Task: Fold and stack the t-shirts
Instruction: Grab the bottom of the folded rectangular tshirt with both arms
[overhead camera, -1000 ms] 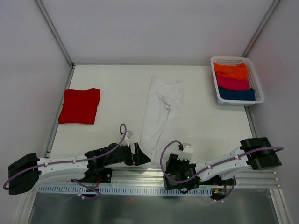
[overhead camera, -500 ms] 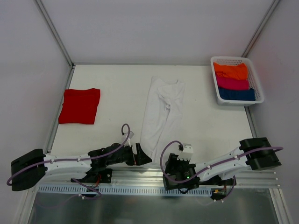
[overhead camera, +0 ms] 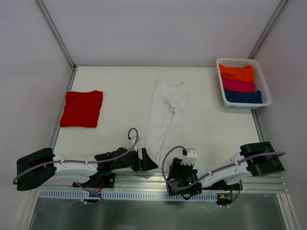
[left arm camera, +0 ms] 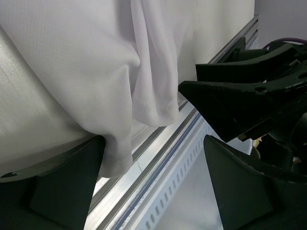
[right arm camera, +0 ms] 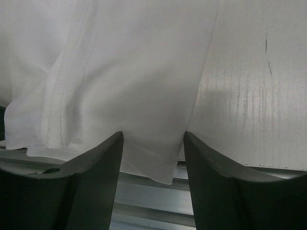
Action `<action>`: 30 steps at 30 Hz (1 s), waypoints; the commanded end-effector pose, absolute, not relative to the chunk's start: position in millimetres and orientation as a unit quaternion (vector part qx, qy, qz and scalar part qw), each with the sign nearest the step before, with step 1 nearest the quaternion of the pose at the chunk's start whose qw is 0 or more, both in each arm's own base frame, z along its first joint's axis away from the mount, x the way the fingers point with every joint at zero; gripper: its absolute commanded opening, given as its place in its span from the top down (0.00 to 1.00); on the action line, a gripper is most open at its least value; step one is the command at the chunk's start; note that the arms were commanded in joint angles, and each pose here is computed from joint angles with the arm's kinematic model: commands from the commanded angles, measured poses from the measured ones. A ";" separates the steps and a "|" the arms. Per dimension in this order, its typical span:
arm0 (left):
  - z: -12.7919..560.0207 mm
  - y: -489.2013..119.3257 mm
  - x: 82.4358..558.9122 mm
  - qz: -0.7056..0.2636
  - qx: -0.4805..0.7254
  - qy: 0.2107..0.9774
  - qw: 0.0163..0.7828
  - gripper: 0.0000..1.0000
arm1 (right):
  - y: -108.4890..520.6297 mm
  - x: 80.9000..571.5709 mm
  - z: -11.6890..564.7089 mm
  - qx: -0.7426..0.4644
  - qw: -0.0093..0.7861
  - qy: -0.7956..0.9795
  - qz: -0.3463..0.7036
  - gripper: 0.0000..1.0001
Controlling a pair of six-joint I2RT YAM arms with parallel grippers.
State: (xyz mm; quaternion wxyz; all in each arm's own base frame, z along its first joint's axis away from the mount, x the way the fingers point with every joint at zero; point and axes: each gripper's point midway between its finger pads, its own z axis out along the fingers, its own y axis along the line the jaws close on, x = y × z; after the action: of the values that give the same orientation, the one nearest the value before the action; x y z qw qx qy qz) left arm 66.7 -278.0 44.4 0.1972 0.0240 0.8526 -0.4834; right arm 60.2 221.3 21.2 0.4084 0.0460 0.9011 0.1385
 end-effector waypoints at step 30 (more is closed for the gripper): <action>18.6 -255.6 45.5 -0.313 0.088 0.926 0.194 1.00 | 230.4 36.1 40.7 -0.003 0.386 0.919 0.073 1.00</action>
State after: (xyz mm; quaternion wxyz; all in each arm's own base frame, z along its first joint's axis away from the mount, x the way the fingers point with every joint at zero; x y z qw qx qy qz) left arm 40.1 -274.3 20.4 0.1716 0.0870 0.9084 -0.3713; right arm 35.9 240.1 29.4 0.3810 0.0062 0.9199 0.0920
